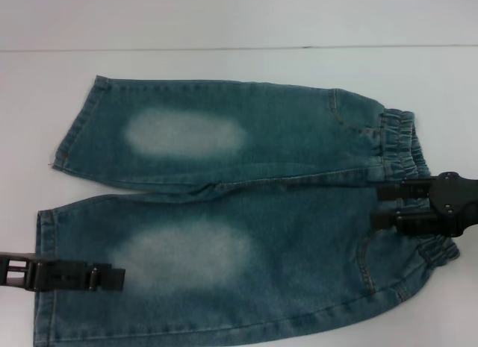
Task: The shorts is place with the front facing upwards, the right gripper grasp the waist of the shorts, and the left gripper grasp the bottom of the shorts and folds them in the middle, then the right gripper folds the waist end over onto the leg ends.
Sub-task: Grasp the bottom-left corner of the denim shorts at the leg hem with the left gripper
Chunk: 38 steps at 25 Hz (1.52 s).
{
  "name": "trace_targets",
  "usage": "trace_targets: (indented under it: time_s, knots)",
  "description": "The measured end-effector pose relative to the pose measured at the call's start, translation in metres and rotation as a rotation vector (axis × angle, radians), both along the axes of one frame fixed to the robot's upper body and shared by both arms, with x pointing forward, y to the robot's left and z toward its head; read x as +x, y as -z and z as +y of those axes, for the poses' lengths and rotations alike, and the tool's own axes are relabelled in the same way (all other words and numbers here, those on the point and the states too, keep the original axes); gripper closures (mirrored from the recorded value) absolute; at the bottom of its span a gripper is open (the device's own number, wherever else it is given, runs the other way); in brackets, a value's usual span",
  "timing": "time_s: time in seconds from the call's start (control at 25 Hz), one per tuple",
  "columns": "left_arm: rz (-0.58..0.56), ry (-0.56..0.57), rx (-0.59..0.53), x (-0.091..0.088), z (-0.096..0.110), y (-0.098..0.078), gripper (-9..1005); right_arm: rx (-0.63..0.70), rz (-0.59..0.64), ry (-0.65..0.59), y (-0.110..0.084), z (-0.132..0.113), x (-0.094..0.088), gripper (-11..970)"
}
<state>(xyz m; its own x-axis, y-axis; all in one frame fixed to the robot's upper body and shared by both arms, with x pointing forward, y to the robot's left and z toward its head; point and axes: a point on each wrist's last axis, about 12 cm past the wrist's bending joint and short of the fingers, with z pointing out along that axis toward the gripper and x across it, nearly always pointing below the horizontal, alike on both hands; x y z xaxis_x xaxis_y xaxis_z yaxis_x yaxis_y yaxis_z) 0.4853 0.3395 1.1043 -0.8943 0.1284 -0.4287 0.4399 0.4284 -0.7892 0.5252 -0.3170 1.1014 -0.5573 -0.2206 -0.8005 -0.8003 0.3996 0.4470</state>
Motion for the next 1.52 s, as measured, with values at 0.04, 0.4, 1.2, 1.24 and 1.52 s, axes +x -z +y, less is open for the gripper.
trace_targets:
  time_s: [0.04, 0.4, 1.2, 1.24, 1.52]
  knots:
    - [0.005, -0.002, -0.001, -0.001, 0.000, 0.000, 216, 0.001, 0.001, 0.001, 0.000, 0.000, 0.000, 220]
    - [0.071, -0.078, 0.020, -0.005, 0.015, -0.004, 215, 0.015, 0.004, -0.009, 0.001, 0.004, -0.003, 221]
    - [0.337, -0.254, 0.225, -0.023, 0.053, 0.002, 216, 0.019, -0.026, -0.039, -0.003, 0.007, 0.000, 222]
    - [0.342, -0.256, 0.233, -0.024, 0.053, 0.003, 215, 0.019, -0.027, -0.039, -0.003, 0.007, 0.000, 222]
    - [0.353, -0.267, 0.270, -0.023, 0.054, 0.008, 218, 0.015, -0.031, -0.035, -0.003, 0.008, 0.002, 222]
